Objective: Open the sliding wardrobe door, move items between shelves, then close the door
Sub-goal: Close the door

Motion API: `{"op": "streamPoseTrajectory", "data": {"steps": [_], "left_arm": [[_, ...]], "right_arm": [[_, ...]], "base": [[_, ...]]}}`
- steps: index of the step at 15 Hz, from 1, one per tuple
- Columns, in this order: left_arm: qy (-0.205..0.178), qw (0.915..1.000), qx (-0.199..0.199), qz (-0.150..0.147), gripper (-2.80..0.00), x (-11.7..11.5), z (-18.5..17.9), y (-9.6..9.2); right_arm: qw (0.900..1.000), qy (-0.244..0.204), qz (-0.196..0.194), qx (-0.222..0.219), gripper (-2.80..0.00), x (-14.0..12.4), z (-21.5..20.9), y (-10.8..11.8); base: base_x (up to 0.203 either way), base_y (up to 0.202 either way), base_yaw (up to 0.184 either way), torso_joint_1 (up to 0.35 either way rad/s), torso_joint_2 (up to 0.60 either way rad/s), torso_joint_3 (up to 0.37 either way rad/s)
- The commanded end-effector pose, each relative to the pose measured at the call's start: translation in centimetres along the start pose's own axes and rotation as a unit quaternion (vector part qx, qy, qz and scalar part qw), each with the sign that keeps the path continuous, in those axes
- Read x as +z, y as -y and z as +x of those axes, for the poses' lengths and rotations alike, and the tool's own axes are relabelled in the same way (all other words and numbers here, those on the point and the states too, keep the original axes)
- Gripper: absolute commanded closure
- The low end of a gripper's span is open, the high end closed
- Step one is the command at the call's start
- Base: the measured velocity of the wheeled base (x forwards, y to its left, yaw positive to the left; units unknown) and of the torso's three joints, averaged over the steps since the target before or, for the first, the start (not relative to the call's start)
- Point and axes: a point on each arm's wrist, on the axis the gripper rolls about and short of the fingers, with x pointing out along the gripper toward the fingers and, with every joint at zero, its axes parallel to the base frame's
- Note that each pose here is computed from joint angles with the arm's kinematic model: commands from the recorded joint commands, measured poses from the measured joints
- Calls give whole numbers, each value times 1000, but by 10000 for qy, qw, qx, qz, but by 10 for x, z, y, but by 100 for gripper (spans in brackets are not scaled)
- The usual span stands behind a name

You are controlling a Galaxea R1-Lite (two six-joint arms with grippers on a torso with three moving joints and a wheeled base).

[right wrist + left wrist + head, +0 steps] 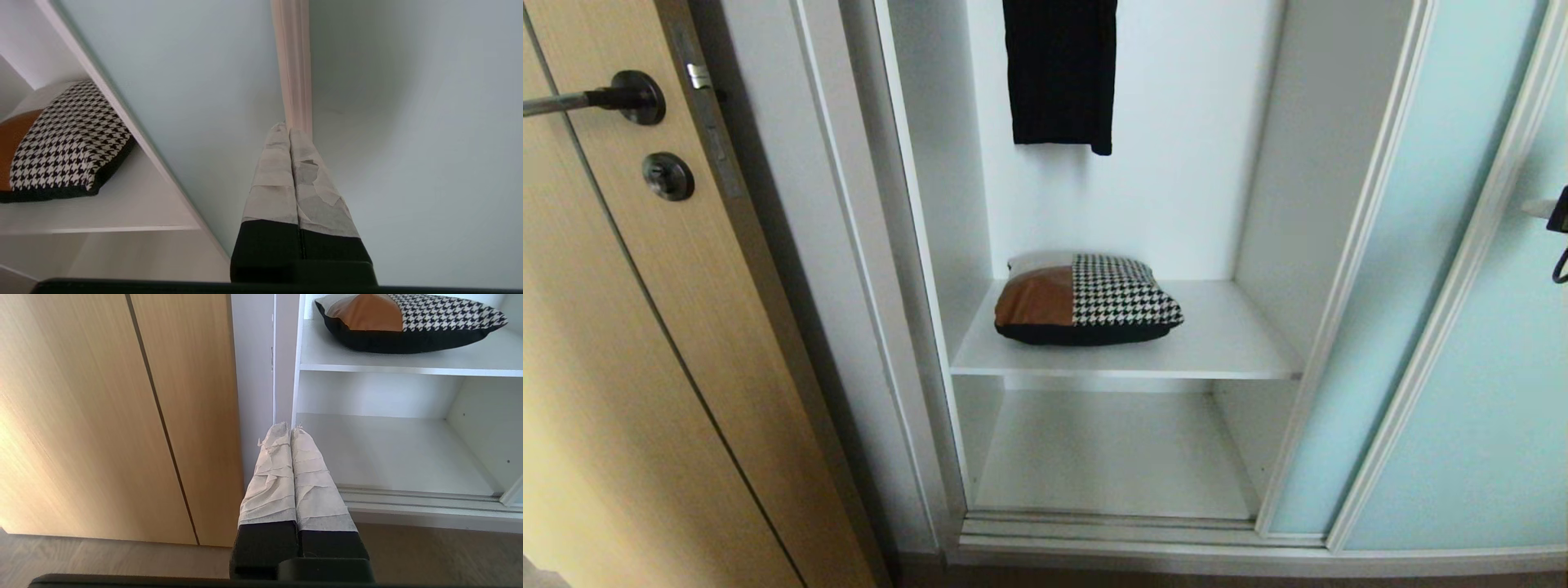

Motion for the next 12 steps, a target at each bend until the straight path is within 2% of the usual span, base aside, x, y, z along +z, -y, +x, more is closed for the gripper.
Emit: {"op": "streamPoseTrajectory", "data": {"steps": [1, 10, 12], "left_arm": [[-13, 10000, 0, -1, 0, 0, 0, 0], [-13, 10000, 0, 0, 0, 0, 0, 0], [-13, 10000, 7, 6, 0, 0, 0, 0]], "right_arm": [[10000, -31, 36, 34, 0, -5, 5, 0], [10000, -6, 5, 82, 0, -9, 15, -8], [9999, 62, -33, -80, 0, -10, 22, -15]], "base": [[0, 0, 0, 0, 0, 0], [0, 0, 0, 0, 0, 0], [0, 0, 0, 0, 0, 0]]}}
